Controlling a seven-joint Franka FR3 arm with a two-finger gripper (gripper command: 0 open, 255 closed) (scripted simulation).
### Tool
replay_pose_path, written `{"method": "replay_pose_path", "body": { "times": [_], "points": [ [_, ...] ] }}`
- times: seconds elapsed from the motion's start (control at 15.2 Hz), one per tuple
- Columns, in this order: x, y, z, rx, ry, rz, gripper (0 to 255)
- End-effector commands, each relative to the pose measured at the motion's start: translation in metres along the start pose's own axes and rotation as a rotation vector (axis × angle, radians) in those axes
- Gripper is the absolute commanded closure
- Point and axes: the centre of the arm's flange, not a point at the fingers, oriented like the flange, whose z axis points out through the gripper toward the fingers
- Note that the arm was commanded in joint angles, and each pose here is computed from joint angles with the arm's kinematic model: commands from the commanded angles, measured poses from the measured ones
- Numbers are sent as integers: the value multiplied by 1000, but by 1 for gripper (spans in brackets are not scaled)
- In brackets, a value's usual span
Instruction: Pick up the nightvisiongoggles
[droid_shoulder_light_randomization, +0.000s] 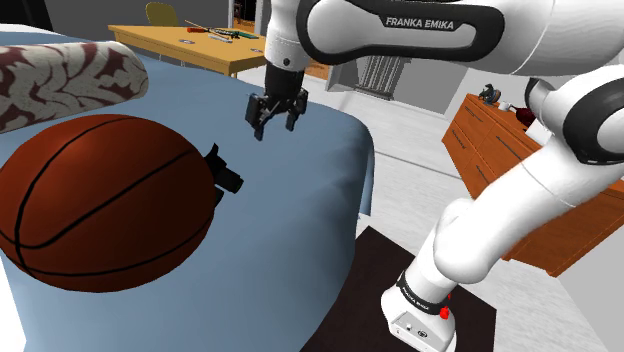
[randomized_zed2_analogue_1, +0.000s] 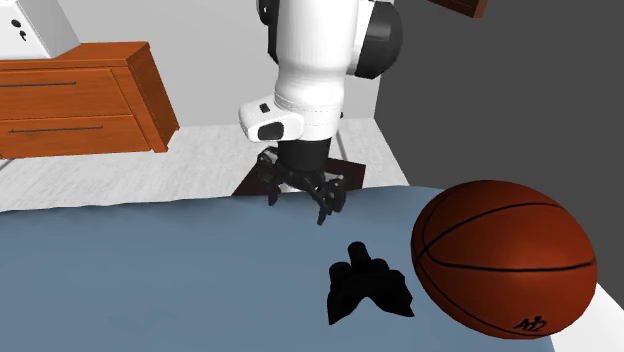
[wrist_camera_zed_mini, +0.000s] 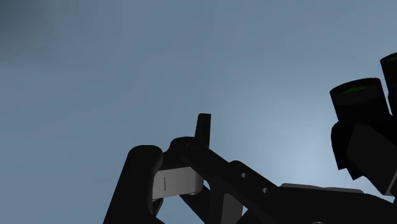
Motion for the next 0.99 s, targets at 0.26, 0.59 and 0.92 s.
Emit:
{"method": "replay_pose_path", "body": {
  "times": [0.26, 0.59, 0.92],
  "points": [
    [34, -75, 9, -33, 17, 3, 0],
    [58, -129, 18, -57, 29, 5, 0],
    [55, -131, 44, -57, 29, 5, 0]
  ]
}}
